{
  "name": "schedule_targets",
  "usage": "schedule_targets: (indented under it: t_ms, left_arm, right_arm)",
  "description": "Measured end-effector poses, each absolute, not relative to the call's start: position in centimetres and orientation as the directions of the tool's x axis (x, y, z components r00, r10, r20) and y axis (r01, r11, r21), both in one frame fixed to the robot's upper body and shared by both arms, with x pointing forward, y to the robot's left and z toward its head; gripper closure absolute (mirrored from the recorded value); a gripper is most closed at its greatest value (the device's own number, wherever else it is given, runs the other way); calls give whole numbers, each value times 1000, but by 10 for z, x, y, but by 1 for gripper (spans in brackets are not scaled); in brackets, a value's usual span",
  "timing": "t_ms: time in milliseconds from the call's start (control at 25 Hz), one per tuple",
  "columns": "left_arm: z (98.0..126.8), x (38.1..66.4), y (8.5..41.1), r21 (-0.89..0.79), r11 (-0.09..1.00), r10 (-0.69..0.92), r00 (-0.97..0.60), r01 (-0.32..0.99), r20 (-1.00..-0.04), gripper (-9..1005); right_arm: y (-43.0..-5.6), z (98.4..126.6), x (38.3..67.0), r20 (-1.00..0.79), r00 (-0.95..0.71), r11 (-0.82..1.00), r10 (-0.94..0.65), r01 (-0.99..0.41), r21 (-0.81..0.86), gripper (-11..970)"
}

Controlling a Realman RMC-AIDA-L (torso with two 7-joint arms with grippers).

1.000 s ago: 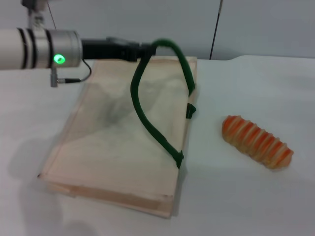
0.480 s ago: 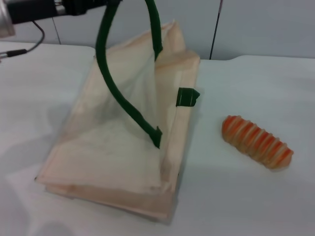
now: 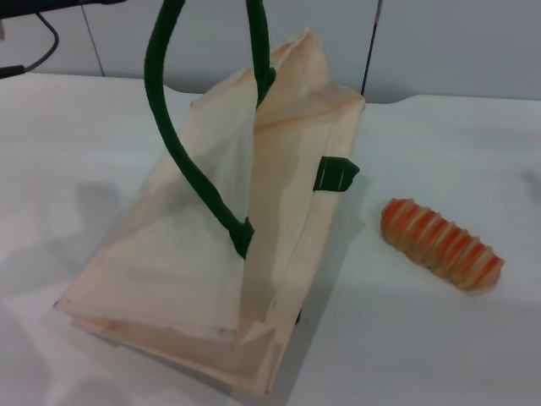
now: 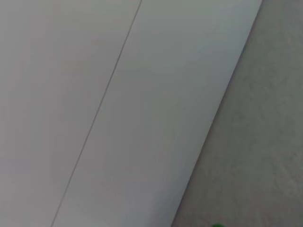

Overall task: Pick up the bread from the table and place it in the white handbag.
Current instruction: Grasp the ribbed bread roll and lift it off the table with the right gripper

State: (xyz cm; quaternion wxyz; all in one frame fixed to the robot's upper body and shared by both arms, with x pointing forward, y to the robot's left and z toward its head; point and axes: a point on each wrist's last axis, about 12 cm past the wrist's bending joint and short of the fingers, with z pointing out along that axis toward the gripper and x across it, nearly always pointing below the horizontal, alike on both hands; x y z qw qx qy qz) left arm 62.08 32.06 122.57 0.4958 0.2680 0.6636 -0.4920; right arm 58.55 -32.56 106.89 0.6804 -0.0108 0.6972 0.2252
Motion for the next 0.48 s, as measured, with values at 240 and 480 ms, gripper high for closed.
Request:
schedule_targets:
  t_ms: [240,480]
  left_arm:
    - [1223,620,324,-392,385,-132,-370,836,-919,882]
    - [1219,619,328,-402,408,-139,-380,819,-915,882]
  right_arm:
    - [-319,1082,590,-967,-219,818,128,-529,228,177]
    - [-318,1093,586,-944,-320,713,-82,-681,169,182]
